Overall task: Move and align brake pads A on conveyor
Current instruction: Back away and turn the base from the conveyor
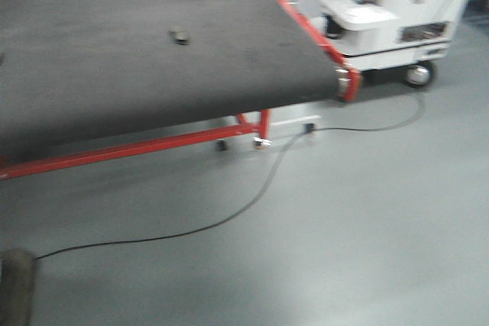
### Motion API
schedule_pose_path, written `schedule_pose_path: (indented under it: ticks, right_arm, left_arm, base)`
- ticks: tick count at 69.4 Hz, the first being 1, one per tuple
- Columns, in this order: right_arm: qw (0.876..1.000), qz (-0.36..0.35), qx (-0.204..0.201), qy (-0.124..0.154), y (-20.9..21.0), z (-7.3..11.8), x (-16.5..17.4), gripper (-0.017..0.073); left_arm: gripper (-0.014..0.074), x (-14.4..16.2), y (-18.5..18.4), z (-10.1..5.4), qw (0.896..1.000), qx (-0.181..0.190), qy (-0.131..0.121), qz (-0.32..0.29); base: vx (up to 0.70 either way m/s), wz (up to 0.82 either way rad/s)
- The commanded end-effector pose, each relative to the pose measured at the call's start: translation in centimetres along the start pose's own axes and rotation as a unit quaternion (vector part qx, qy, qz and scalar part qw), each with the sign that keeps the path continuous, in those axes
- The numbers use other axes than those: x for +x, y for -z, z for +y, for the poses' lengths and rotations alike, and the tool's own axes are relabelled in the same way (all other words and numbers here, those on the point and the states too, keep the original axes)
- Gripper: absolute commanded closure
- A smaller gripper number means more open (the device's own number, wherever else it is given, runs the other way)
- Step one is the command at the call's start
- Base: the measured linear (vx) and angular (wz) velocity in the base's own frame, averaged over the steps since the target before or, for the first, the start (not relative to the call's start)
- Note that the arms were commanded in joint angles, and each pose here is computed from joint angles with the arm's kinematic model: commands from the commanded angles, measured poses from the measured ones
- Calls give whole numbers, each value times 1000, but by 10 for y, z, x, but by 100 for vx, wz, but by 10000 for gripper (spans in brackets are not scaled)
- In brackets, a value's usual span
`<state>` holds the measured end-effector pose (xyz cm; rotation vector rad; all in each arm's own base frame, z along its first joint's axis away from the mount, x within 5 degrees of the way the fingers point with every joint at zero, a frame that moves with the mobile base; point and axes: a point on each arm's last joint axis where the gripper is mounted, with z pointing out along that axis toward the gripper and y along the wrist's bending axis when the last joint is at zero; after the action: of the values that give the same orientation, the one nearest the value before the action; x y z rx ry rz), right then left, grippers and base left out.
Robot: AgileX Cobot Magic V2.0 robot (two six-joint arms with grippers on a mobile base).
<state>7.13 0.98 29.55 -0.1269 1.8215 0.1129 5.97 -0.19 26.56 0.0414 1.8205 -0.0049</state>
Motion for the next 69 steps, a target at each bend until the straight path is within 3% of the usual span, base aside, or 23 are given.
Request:
schedule_pose_path:
  ticks: [1, 33, 69]
  right_arm:
    - [999, -41, 0, 8, 1, 0, -15, 90]
    - [999, -40, 0, 8, 1, 0, -14, 90]
    - [999, -38, 1, 8, 1, 0, -14, 90]
  left_arm:
    - [129, -14, 3, 0, 999, 2, 6, -45]
    - [129, -14, 3, 0, 999, 2, 6, -45]
    - [129, -14, 3, 0, 999, 2, 6, -45]
  base:
    - [-18, -55]
    - [-13, -58]
    - [-11, -96]
